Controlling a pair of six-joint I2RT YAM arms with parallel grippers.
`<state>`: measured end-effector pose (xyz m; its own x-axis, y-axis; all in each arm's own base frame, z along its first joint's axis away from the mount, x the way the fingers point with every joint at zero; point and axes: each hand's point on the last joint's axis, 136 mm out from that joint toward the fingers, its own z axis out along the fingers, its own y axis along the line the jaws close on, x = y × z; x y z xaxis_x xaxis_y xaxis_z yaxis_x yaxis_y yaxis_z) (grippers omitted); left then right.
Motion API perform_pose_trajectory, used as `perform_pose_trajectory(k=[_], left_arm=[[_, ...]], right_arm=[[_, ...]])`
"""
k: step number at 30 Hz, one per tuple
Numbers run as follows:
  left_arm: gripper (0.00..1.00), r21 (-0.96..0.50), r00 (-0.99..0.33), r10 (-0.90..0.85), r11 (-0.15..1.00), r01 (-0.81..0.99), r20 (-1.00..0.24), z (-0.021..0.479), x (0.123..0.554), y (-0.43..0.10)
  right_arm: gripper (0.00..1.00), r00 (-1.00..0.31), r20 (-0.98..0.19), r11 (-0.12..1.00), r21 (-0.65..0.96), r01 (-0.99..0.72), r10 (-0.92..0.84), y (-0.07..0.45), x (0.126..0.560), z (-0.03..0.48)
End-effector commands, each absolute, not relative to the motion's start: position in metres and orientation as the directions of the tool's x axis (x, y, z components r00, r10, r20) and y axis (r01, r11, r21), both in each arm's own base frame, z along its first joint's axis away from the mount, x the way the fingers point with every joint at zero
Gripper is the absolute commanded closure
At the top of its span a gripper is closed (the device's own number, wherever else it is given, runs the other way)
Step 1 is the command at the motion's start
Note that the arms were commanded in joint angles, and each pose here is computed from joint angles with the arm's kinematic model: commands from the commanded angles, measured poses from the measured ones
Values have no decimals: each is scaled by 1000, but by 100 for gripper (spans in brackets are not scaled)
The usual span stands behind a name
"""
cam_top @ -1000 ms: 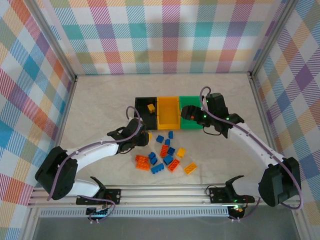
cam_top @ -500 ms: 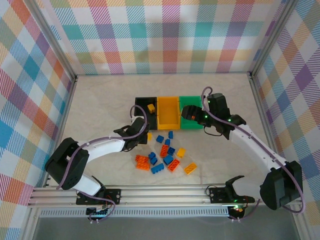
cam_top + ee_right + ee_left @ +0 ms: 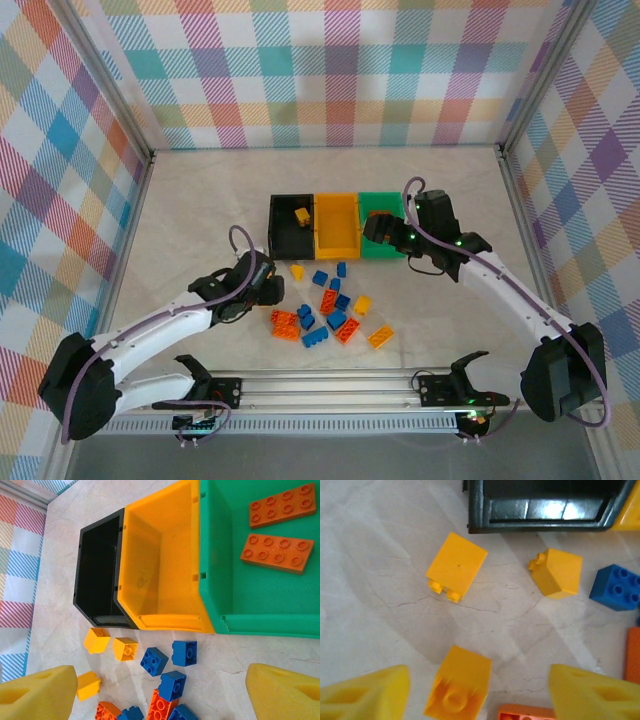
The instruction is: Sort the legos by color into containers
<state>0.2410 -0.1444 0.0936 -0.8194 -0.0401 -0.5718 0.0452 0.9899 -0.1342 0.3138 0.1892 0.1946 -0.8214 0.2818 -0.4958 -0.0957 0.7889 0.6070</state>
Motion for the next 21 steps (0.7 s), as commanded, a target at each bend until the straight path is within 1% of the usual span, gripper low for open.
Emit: perform_pose_trajectory(k=[1,7,10,12,14,17,20,21], left_arm=[[20,-108,-853,-13,993,50,-522,87,233,-144],[20,-24,-903,19,999,32,-428,50,233,-143],[18,5,-910,0,1000,-2,-414,52,227,-133],[14,1,-909,-10,1000,-12,-416,55,221,-128],[14,3,-914,-17,1000,-20,-405,56,215,-123],[18,19,-930,-12,1000,-20,-368,44,208,-120],[32,11,-941,-11,1000,-16,-337,30,207,-125],[34,13,-944,-14,1000,-19,-330,28,207,-126]], right_arm=[[13,-814,-502,766,632,-115,292,194,313,202],[12,-812,-503,773,625,-107,295,190,310,203],[13,-812,-505,777,621,-105,293,188,307,204],[13,-813,-504,777,620,-105,292,188,305,203],[12,-812,-504,779,619,-102,294,187,306,201],[12,-811,-505,778,620,-101,296,187,306,200],[13,-810,-503,776,623,-98,301,188,307,201],[12,-810,-504,777,622,-100,299,188,307,202]])
